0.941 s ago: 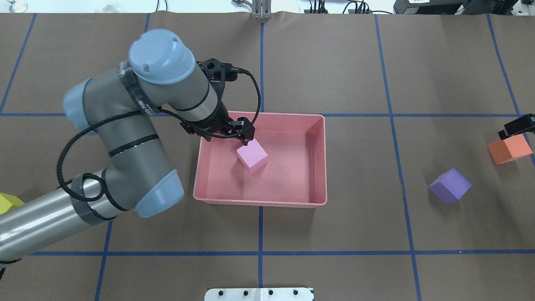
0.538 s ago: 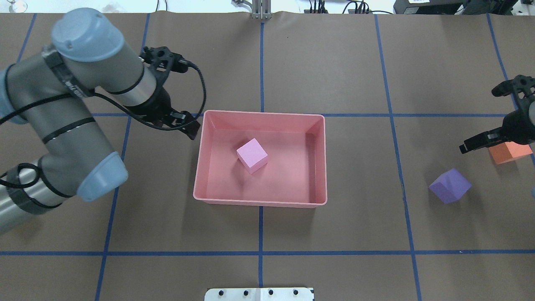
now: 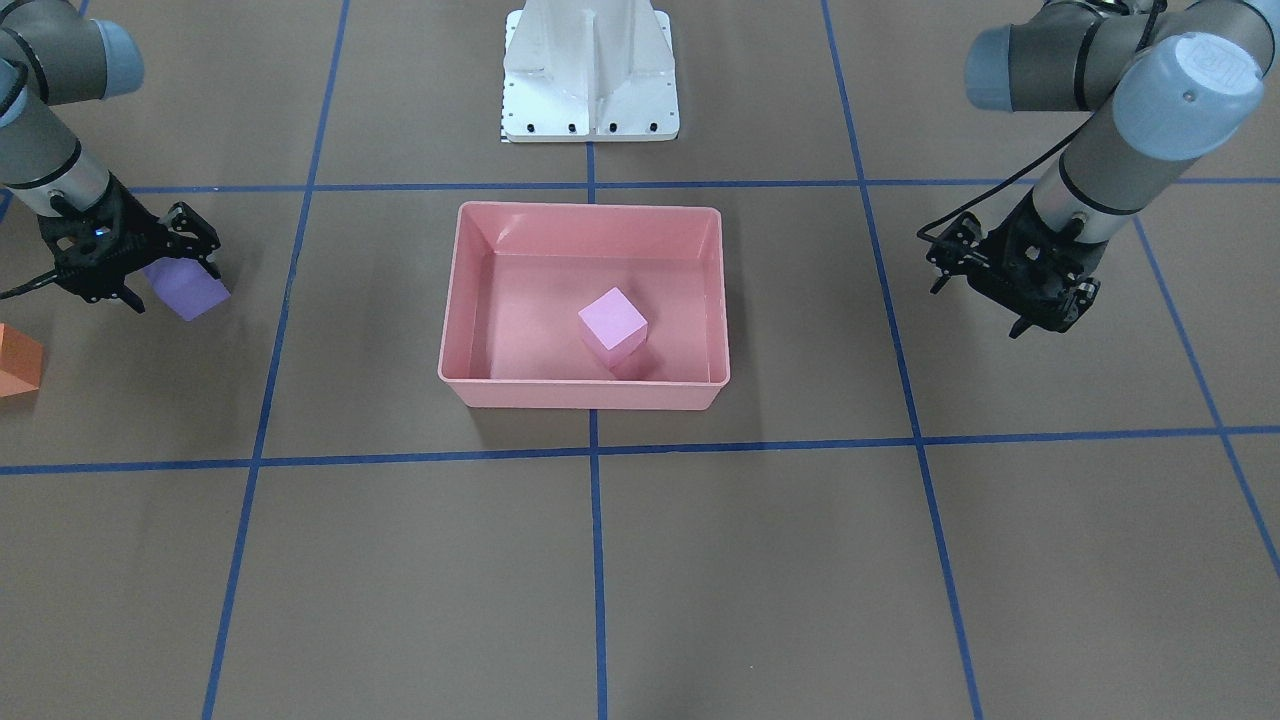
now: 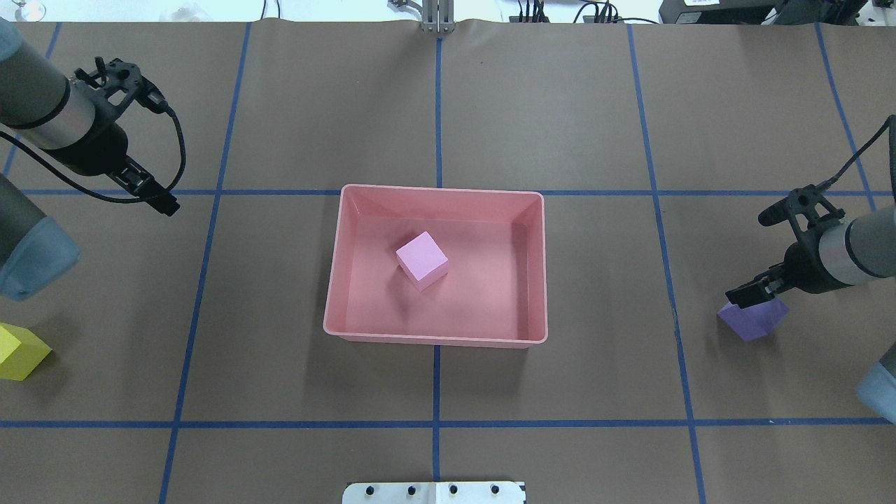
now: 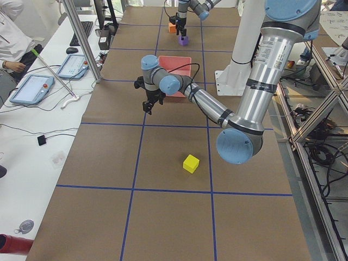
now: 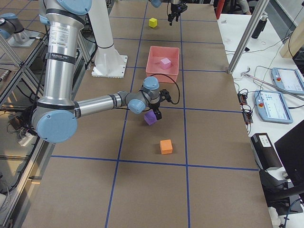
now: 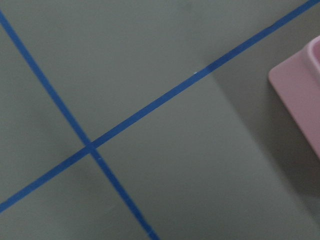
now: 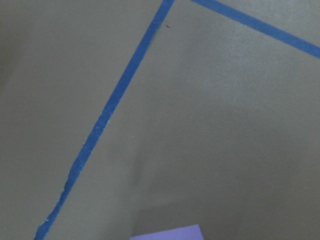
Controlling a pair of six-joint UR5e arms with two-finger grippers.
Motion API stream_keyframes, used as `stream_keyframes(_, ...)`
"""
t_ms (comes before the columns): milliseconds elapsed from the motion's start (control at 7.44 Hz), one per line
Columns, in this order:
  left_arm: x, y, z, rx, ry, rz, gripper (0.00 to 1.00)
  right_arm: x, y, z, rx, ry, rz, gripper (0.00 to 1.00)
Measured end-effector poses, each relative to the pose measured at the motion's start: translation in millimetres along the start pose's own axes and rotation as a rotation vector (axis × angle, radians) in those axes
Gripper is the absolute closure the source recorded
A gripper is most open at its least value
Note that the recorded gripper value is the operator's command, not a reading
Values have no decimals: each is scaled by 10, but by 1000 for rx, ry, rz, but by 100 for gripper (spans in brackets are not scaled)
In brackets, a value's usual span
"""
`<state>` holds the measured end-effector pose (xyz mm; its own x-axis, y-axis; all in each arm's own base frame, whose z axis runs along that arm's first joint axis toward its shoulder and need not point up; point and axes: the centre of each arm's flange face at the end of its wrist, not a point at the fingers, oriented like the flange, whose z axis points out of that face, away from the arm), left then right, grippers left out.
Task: Place blocks into pink bin with both arms
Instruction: 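Raise the left gripper away while the right gripper grasps the purple cube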
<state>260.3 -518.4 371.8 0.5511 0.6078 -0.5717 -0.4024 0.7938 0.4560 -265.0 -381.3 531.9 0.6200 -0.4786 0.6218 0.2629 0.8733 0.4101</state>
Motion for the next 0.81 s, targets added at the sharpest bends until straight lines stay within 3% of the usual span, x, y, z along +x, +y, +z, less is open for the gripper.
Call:
stream_keyframes(134,-16,15,6,-2,0,-2,0,-49,72,75,-10,15,-16,15)
stream_keyframes(269,-20,20,8,-2,0,-4,0,-81,129,133,-18,28,-28,74)
stream_keyframes(403,-23,21,8,-2,0,-5,0,-93,158,162,-23,35,-33,96)
stream_keyframes(806,-25,23,9,-3,0,-8,0,-272,17,89,-1,5,-26,100)
